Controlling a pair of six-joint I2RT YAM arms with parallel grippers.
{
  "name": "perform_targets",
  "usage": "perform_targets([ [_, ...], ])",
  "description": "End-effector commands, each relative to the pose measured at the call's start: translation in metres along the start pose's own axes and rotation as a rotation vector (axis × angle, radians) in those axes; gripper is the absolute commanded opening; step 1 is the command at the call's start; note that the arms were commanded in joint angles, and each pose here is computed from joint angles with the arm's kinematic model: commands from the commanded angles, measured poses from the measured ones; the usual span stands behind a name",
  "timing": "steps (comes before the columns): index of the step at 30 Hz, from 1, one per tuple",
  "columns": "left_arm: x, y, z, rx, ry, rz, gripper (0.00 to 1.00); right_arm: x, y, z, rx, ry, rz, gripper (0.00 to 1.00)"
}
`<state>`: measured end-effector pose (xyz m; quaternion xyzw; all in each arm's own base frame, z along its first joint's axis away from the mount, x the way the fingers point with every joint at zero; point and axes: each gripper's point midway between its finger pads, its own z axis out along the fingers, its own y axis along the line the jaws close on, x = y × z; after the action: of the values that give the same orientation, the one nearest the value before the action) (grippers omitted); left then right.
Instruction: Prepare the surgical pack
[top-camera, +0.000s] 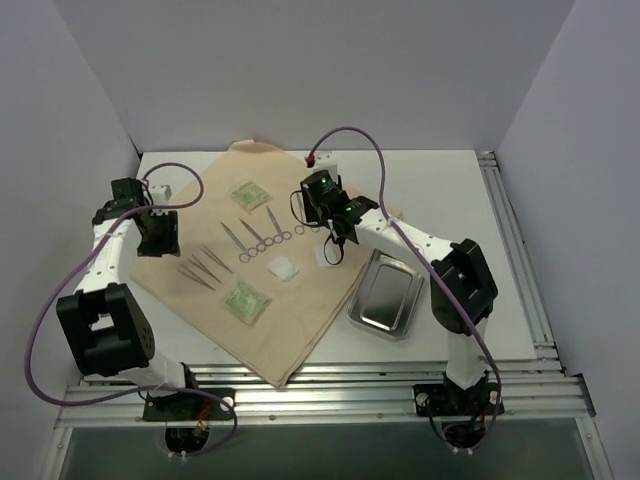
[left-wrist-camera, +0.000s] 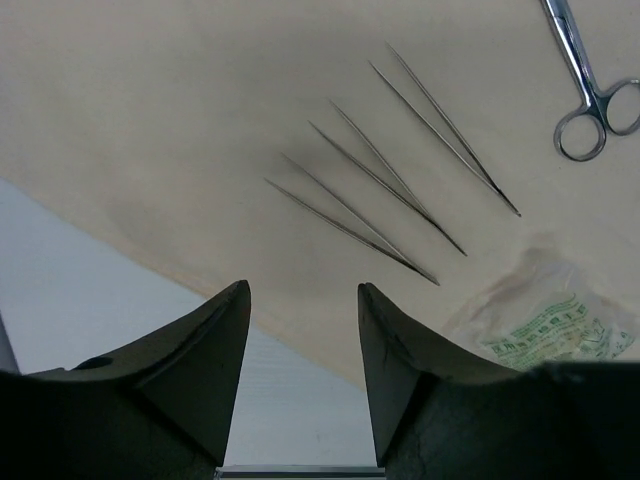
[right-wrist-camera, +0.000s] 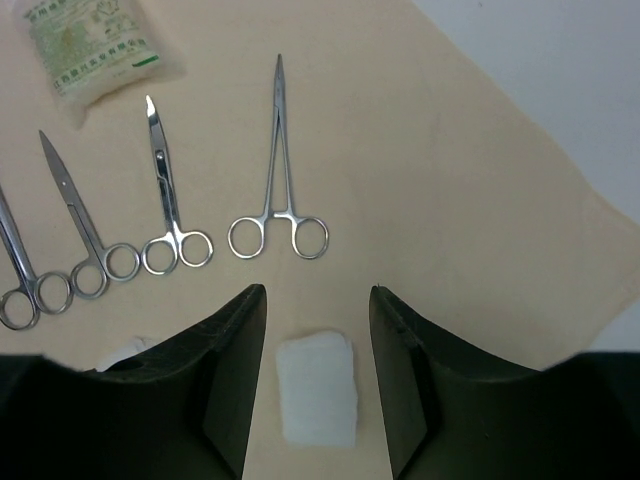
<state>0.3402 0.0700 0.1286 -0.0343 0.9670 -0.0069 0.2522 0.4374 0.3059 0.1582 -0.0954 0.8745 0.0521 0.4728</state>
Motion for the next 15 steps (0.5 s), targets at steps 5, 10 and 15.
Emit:
perform_targets([
  [5, 0.032, -0.033, 0.032, -0.001, 0.178, -0.008, 0.49, 0.011, -0.011, -0.022, 0.026, -0.081, 0.063, 0.4],
  [10, 0.041, -0.036, 0.046, -0.031, 0.239, -0.012, 0.46, 0.025, -0.019, -0.031, 0.028, -0.082, 0.054, 0.4],
  [15, 0.05, -0.036, 0.056, -0.081, 0.278, -0.046, 0.46, 0.032, -0.028, -0.035, 0.049, -0.092, 0.051, 0.38],
])
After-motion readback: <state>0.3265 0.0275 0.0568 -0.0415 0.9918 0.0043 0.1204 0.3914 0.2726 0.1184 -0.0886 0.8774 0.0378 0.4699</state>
